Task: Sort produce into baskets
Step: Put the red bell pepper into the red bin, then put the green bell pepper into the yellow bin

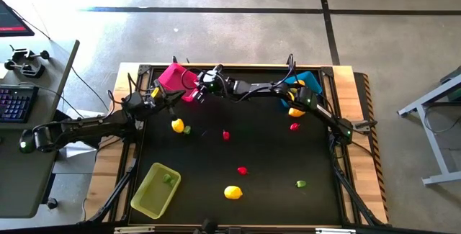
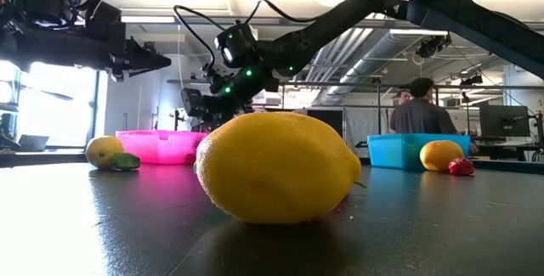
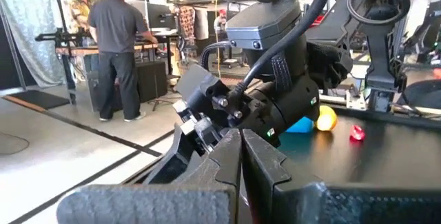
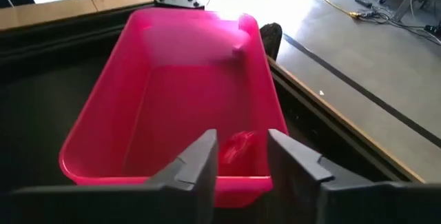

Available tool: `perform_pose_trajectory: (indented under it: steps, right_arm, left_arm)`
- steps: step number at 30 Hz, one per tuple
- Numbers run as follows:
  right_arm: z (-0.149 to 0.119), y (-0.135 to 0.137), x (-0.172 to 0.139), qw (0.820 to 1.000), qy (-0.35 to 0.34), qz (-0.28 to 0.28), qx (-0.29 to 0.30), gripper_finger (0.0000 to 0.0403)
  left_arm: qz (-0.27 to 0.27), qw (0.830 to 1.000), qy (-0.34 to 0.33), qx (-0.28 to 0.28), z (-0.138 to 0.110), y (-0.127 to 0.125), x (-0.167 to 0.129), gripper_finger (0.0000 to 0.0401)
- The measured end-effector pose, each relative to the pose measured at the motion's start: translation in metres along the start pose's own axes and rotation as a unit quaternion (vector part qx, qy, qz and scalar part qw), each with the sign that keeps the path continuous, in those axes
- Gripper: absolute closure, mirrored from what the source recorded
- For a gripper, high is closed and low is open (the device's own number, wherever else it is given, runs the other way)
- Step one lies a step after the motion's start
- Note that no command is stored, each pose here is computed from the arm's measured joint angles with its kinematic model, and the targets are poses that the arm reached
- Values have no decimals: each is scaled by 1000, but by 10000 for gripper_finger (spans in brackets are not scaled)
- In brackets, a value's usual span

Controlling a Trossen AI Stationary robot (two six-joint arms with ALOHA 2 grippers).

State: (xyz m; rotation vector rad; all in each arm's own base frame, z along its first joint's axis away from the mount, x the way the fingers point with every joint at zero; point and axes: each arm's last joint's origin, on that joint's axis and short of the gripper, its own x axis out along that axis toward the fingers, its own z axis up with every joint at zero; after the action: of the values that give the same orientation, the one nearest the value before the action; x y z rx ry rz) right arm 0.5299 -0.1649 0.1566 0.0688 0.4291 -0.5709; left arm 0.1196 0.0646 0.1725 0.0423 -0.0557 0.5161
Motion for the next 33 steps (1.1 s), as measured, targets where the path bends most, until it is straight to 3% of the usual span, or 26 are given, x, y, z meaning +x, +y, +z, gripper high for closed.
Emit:
perform_pose_trajectory:
  steps: [7, 11, 15, 22, 26, 33]
  right_arm:
    - [-3, 2, -1, 1000, 16, 1, -5, 221]
    - [-5, 10, -3, 1000, 19, 7, -13, 217]
    - [-5, 19, -6, 999, 14, 16, -37, 258]
    - [-1, 37, -15, 996, 9, 36, -80, 392]
    - [-5, 51, -21, 995, 22, 43, -82, 390]
    - [-37, 63, -30, 997, 21, 54, -46, 402]
  left_arm:
    - [0, 1000, 0, 18, 0, 0, 0, 401]
    - [0, 1000, 1, 15, 0, 0, 0, 401]
    - [0, 999, 3, 35, 0, 0, 0, 401]
    - [-1, 998, 10, 62, -2, 0, 0, 401]
    - [-2, 997, 20, 74, -4, 0, 0, 401]
    - [-2, 997, 20, 81, -4, 0, 0, 401]
